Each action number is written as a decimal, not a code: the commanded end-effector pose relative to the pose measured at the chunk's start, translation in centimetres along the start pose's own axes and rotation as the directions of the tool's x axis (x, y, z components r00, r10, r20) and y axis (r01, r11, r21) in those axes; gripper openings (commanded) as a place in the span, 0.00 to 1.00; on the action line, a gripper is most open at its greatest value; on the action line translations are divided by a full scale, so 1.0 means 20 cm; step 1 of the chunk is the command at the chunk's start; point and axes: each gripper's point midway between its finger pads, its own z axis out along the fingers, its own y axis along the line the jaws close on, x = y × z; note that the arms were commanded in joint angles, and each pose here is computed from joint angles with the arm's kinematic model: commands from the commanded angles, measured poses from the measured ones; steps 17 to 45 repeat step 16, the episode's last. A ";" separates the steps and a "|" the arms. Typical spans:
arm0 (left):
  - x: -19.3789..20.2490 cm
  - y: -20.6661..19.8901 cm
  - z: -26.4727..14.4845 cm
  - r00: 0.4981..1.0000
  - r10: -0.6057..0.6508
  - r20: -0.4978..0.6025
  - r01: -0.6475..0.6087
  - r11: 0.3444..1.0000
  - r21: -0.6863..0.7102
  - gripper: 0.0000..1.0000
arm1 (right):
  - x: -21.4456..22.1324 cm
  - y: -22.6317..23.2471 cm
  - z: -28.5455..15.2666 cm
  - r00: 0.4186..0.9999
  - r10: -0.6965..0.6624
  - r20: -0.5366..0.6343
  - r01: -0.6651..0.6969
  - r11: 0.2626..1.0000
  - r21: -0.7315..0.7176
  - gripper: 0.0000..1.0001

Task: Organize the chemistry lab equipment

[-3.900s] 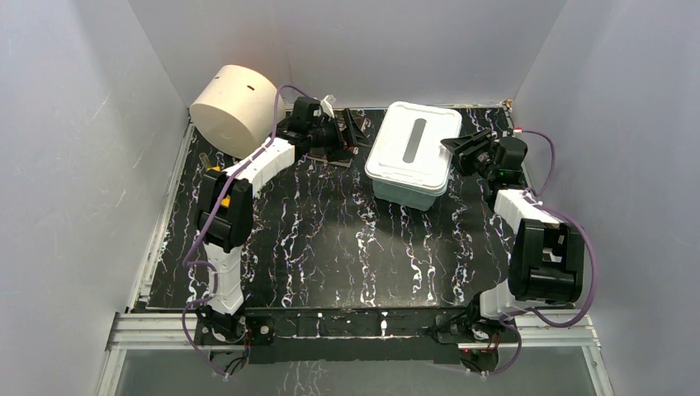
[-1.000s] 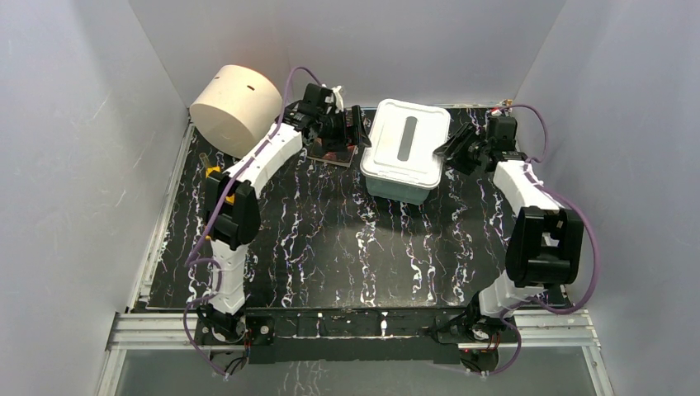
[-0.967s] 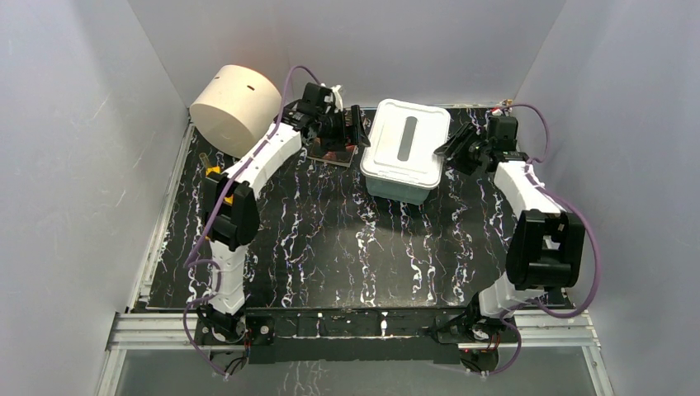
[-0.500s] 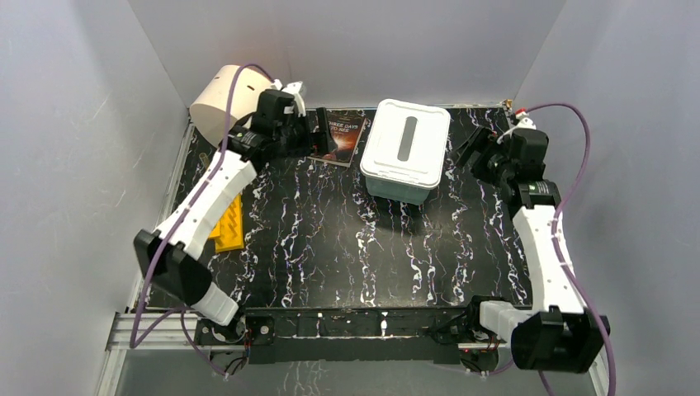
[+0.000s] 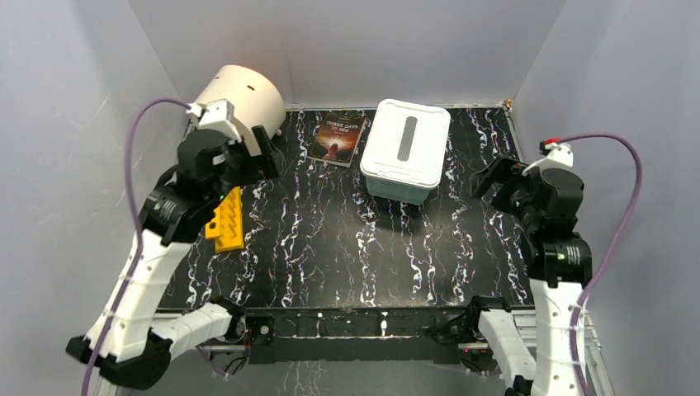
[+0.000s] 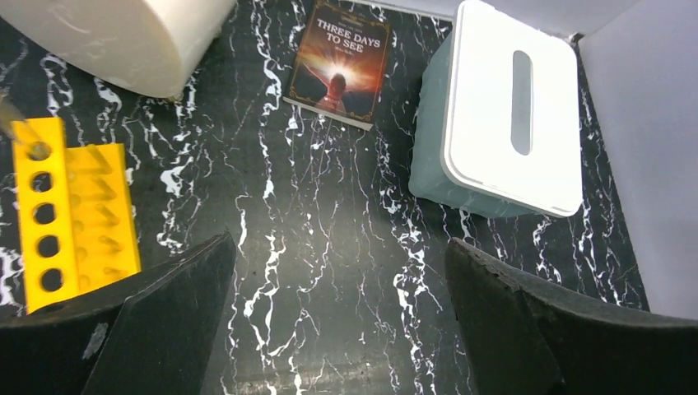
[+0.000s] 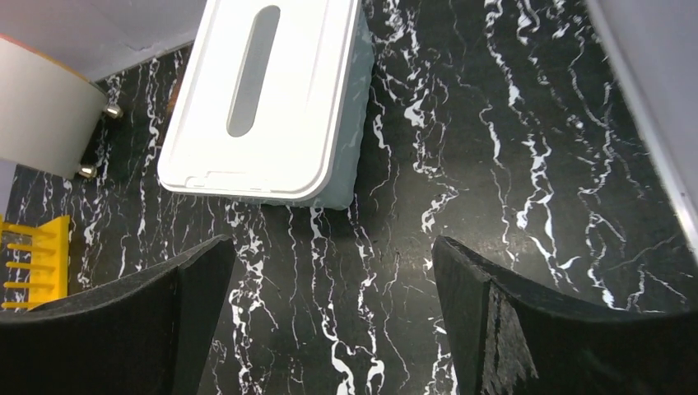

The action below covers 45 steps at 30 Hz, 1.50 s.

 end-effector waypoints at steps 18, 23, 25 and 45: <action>0.05 0.23 -0.39 0.999 -0.033 0.026 0.036 0.992 -0.122 0.98 | -0.10 0.03 -0.36 0.993 -0.022 0.115 0.022 1.000 0.001 0.99; 0.05 0.23 -0.39 0.999 -0.033 0.026 0.036 0.992 -0.122 0.98 | -0.10 0.03 -0.36 0.993 -0.022 0.115 0.022 1.000 0.001 0.99; 0.05 0.23 -0.39 0.999 -0.033 0.026 0.036 0.992 -0.122 0.98 | -0.10 0.03 -0.36 0.993 -0.022 0.115 0.022 1.000 0.001 0.99; 0.05 0.23 -0.39 0.999 -0.033 0.026 0.036 0.992 -0.122 0.98 | -0.10 0.03 -0.36 0.993 -0.022 0.115 0.022 1.000 0.001 0.99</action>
